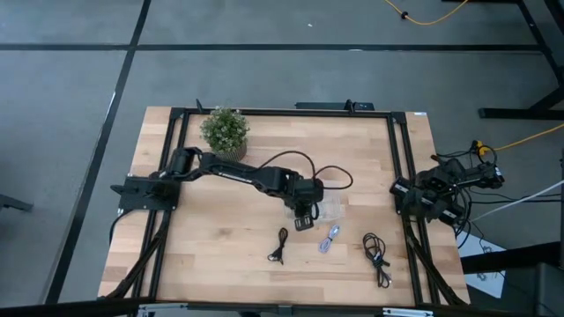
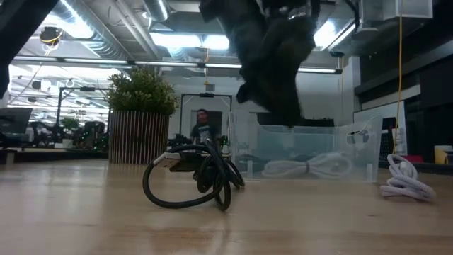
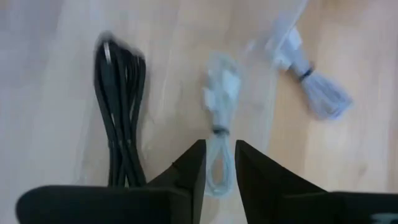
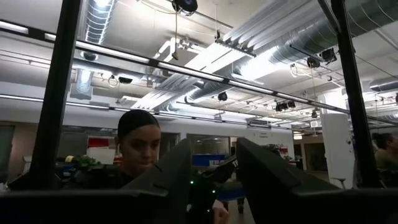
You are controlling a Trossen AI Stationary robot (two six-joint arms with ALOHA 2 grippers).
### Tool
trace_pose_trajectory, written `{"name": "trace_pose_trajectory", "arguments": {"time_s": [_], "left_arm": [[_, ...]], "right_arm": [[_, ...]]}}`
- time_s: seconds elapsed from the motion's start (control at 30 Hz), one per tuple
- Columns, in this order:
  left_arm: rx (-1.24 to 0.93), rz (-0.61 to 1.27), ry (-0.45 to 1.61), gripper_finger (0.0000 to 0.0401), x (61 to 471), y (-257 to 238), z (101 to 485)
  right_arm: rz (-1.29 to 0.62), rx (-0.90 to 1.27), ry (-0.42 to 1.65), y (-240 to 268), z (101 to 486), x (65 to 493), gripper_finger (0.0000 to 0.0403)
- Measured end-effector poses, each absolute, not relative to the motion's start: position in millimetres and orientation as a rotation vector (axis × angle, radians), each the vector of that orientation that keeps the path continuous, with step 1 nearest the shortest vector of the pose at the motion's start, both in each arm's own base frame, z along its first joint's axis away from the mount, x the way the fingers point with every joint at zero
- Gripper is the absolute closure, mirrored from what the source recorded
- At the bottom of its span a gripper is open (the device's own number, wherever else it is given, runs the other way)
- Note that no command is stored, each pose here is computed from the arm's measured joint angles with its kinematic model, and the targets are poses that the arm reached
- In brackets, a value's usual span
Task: Pick and place USB-C Cables
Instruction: Put the left white charger cable wire into the bin, then put the right black charger cable wire into the bin
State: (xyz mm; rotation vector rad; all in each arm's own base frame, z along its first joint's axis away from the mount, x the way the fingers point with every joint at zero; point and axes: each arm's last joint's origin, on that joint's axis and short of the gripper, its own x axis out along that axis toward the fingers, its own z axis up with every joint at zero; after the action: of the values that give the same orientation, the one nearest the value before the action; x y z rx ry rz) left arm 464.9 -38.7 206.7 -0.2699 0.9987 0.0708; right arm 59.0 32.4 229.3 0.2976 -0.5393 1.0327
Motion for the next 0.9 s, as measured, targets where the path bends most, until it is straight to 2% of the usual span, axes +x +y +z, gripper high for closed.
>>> {"name": "trace_pose_trajectory", "arguments": {"time_s": [0.13,0.3,0.5,0.67,0.9], "left_arm": [[-0.246,0.102,0.979,0.032,462,-36,218],[-0.28,0.09,1.074,0.0321,444,-32,232],[-0.243,0.115,1.311,0.0321,411,-39,243],[-0.214,0.159,1.485,0.0321,388,-50,246],[-0.212,0.231,1.589,0.032,372,-79,245]], "right_arm": [[1.032,0.306,-0.528,32,229,60,0.0269],[0.982,0.35,-0.472,33,225,64,0.027],[0.845,0.481,-0.459,29,226,69,0.0269],[0.879,0.499,-0.437,29,238,66,0.0269],[0.893,0.505,-0.395,31,263,69,0.0269]]}}
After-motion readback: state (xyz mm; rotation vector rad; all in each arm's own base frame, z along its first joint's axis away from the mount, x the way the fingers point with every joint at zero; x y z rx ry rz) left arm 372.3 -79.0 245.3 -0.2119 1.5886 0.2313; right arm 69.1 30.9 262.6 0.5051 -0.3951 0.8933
